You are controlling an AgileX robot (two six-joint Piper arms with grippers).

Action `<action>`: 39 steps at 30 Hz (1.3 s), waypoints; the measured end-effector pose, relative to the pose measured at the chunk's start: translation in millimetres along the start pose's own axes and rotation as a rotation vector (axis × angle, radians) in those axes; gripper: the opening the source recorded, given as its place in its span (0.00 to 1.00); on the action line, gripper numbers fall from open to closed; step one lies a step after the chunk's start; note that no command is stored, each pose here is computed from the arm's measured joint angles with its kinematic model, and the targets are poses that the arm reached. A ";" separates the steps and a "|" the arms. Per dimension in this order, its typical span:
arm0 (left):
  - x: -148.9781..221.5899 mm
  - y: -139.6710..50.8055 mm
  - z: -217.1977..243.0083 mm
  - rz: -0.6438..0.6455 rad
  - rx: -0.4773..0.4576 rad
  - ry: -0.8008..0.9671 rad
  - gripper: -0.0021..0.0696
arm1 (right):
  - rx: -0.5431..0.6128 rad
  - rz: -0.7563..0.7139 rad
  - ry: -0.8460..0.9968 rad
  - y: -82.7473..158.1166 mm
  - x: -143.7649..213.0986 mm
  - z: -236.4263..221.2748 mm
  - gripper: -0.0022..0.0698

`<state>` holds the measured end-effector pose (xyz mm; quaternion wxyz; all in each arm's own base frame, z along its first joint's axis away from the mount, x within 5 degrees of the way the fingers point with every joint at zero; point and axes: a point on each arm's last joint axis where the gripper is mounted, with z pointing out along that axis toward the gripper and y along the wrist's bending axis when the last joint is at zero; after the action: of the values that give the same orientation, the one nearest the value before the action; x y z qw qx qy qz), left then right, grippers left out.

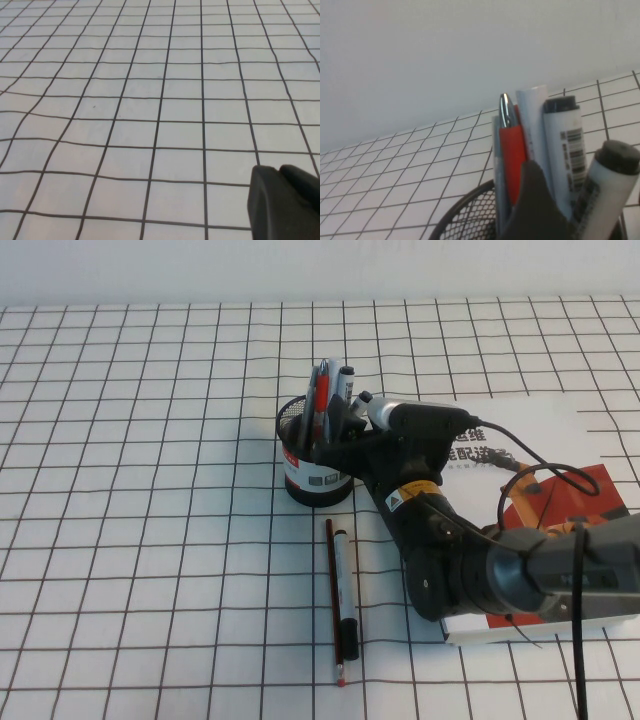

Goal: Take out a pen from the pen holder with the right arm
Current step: 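Take a marker out of the pen holder and lay it on the table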

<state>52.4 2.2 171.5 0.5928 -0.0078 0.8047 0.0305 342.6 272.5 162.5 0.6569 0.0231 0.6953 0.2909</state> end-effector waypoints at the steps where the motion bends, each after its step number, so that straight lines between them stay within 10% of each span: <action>1: 0.0 0.0 0.0 0.000 0.000 0.000 0.03 | 0.001 0.000 0.001 -0.2 0.7 0.4 0.57; 39: 0.0 0.0 0.0 0.000 0.000 0.000 0.03 | 0.001 0.060 -0.007 0.7 1.2 6.0 0.20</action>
<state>52.4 2.2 171.5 0.5928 -0.0078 0.8047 0.0305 347.8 275.9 161.9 0.6505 0.0452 0.6920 0.3098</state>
